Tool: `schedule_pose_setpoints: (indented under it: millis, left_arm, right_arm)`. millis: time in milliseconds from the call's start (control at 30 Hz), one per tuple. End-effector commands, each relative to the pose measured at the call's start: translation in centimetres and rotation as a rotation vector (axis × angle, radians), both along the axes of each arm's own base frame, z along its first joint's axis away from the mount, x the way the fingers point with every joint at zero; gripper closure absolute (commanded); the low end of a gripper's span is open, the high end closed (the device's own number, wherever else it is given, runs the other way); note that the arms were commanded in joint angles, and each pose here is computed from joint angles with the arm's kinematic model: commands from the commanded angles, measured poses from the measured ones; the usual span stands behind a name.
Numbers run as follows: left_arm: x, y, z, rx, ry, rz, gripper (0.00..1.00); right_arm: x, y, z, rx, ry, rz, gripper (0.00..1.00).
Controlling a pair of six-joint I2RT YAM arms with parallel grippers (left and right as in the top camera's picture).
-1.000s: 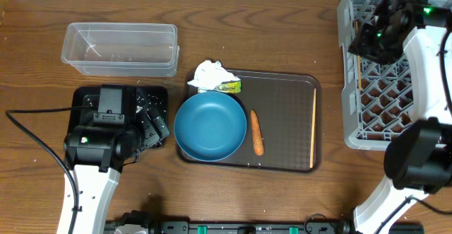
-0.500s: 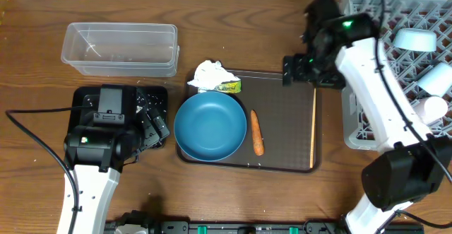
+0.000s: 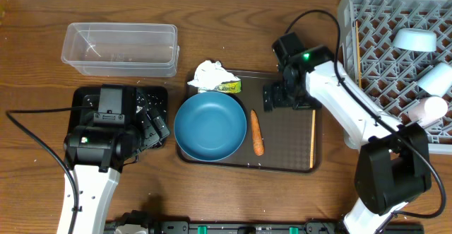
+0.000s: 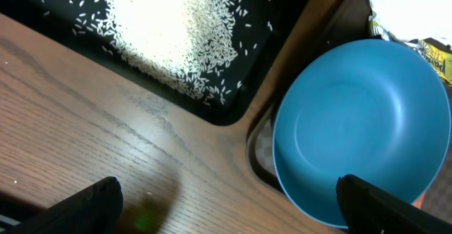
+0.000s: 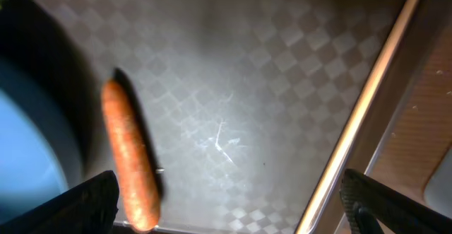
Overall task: Sort waste into correct bins and load items into the dishwasher rack
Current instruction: 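Move the right gripper back over the second chopstick on the tray, then close the right gripper on the second wooden chopstick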
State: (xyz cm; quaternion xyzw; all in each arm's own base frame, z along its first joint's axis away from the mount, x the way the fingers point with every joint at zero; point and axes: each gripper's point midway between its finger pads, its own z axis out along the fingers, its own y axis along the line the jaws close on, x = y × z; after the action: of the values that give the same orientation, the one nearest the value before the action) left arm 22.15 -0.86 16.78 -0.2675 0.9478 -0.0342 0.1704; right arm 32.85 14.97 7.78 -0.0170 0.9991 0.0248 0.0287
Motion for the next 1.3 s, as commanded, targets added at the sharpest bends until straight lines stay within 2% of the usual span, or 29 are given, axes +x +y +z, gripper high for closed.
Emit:
schedule_pose_setpoints:
  millis: [0, 200, 433, 733, 1267]
  left_arm:
    - [0.2, 0.1, 0.4, -0.003, -0.012, 0.012, 0.01]
    - [0.2, 0.1, 0.4, -0.003, -0.012, 0.012, 0.01]
    - [0.2, 0.1, 0.4, -0.003, -0.012, 0.012, 0.01]
    - [0.2, 0.1, 0.4, -0.003, -0.012, 0.012, 0.01]
    - [0.2, 0.1, 0.4, -0.003, -0.012, 0.012, 0.01]
  right_arm:
    - [-0.7, -0.5, -1.9, -0.021, 0.011, -0.011, 0.01]
    - [-0.8, -0.7, -3.8, -0.019, -0.009, -0.014, 0.01]
    - [0.4, -4.3, -3.9, -0.132, -0.049, -0.072, 0.01]
    - [-0.7, -6.3, -5.8, -0.056, 0.028, -0.159, 0.01]
    - [-1.6, -5.6, -6.9, -0.024, 0.044, -0.131, 0.01]
